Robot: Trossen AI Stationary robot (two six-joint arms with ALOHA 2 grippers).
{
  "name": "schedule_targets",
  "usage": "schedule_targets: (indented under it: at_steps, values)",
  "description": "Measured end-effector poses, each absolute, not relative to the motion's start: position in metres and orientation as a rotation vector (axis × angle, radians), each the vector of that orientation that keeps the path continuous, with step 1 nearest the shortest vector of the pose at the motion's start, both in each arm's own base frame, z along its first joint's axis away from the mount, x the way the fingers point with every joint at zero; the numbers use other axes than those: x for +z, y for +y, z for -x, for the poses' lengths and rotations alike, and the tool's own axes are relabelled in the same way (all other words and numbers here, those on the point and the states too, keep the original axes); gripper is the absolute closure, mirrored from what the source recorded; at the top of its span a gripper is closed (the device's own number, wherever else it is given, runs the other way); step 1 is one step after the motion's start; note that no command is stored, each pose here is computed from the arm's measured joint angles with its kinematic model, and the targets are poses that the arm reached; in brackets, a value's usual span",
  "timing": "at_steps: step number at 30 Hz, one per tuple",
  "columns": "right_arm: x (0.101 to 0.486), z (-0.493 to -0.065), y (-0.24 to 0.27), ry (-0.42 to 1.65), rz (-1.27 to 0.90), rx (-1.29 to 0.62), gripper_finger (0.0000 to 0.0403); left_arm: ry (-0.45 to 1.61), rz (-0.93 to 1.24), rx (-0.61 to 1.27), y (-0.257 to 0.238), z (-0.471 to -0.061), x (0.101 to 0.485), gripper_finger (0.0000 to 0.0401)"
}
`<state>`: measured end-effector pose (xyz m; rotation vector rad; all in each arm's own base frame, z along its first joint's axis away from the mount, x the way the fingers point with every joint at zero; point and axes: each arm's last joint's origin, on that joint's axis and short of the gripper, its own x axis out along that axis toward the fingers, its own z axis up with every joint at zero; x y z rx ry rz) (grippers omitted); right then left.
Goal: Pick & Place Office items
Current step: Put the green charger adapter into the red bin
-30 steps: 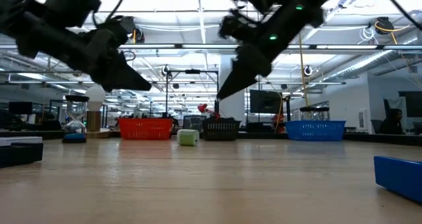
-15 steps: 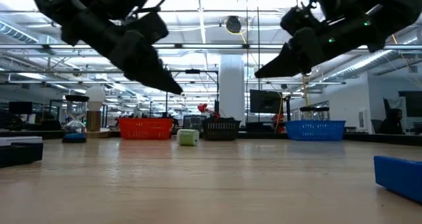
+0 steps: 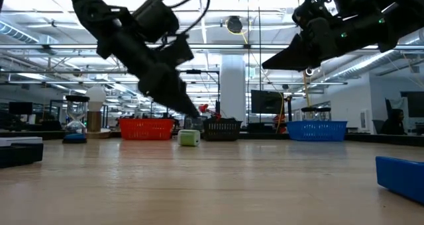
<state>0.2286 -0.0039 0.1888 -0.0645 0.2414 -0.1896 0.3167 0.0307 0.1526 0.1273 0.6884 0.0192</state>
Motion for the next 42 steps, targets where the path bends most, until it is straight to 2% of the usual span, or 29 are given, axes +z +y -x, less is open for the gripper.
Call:
schedule_targets:
  at_steps: [11, 15, 21, 23, 27, 32, 36, 39, 42]
  values:
    - [0.189, -0.229, -0.004, 0.243, 0.065, -0.189, 0.0399, 0.766, -0.177, 0.041, 0.034, -0.323, 0.119, 0.0112]
    - [0.189, -0.229, -0.004, 0.241, 0.064, -0.189, 0.0399, 0.778, -0.149, 0.05, 0.034, -0.322, 0.118, 0.0156]
    - [0.189, -0.229, -0.004, 0.242, 0.064, -0.189, 0.0399, 0.834, -0.141, 0.051, 0.034, -0.318, 0.115, 0.0255]
    - [0.189, -0.229, -0.004, 0.24, 0.064, -0.189, 0.0399, 0.847, -0.149, 0.082, 0.035, -0.317, 0.116, 0.0264]
    - [0.189, -0.229, -0.004, 0.242, 0.065, -0.189, 0.0399, 0.86, -0.147, 0.198, 0.04, -0.308, 0.134, 0.0264]
    - [0.189, -0.229, -0.004, 0.245, 0.065, -0.189, 0.0399, 0.806, -0.019, 0.417, 0.06, -0.28, 0.183, 0.0264]
    - [0.189, -0.229, -0.004, 0.246, 0.065, -0.189, 0.0399, 0.709, 0.133, 0.704, 0.079, -0.25, 0.216, 0.0257]
    - [0.189, -0.229, -0.004, 0.24, 0.064, -0.189, 0.0399, 0.658, 0.203, 0.893, 0.095, -0.231, 0.227, 0.0253]
    - [0.189, -0.229, -0.004, 0.239, 0.064, -0.189, 0.0399, 0.648, 0.258, 0.975, 0.113, -0.223, 0.227, 0.0257]
